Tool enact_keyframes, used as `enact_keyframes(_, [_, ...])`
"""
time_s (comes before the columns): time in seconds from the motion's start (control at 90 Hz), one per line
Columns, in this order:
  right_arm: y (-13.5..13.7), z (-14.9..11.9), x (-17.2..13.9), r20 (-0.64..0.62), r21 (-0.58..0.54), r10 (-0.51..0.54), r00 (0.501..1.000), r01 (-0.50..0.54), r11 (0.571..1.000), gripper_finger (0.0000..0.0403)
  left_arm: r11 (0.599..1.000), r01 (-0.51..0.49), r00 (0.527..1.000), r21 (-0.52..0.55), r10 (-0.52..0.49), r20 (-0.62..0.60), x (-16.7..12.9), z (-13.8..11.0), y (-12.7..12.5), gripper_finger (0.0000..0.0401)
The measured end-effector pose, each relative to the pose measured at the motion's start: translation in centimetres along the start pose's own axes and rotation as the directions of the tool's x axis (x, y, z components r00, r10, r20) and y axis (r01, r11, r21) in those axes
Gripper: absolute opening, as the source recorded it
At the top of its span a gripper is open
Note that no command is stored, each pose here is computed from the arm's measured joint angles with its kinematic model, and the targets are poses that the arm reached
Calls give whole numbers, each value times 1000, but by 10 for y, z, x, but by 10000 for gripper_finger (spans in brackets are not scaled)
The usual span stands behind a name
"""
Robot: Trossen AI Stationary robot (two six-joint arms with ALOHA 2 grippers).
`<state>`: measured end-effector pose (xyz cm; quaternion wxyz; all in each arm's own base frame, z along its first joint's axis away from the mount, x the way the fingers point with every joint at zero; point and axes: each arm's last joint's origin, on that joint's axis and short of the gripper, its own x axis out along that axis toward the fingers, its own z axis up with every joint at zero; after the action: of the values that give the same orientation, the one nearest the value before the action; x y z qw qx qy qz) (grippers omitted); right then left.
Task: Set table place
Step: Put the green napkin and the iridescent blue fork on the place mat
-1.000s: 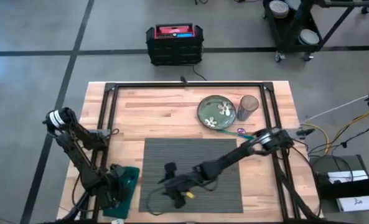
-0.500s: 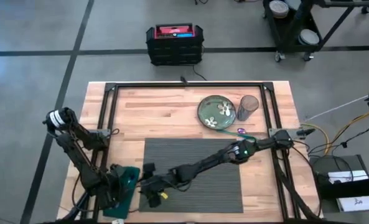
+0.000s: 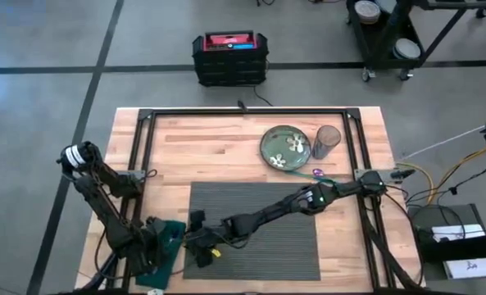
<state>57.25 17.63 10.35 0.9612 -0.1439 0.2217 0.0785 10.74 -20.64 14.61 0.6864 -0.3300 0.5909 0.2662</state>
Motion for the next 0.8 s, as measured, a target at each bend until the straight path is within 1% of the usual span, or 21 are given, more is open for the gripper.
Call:
enact_keyframes(0.2, [-9,-5,4,0,-19,-63,998,63,998,160,1000,14,1000,2,-14,17,0,0,-1,7])
enact_keyframes(0.311, [-17,-8,6,-8,-7,-75,997,75,997,153,1000,17,1000,2,-17,21,0,0,-1,7])
enact_keyframes(0.378, [-19,-9,6,-22,27,-75,997,76,997,146,1000,19,1000,2,-19,21,-1,1,-1,6])
enact_keyframes(0.467, [-21,-3,-1,-62,59,-68,996,72,996,138,1000,19,999,3,-19,31,-5,1,-3,6])
enact_keyframes(0.556, [-22,14,-15,-96,82,-53,994,61,995,136,999,42,998,8,-43,36,-12,1,-7,8])
enact_keyframes(0.611, [-25,26,-26,-111,106,-40,993,52,993,140,999,45,999,12,-45,23,-13,0,-8,17])
enact_keyframes(0.689, [-28,38,-39,-145,142,-16,989,37,989,153,1000,-8,1000,17,8,-20,-15,1,-2,40])
enact_keyframes(0.8, [-32,46,-53,-200,186,18,980,20,982,175,1000,12,998,-25,-13,-55,-30,4,1,88])
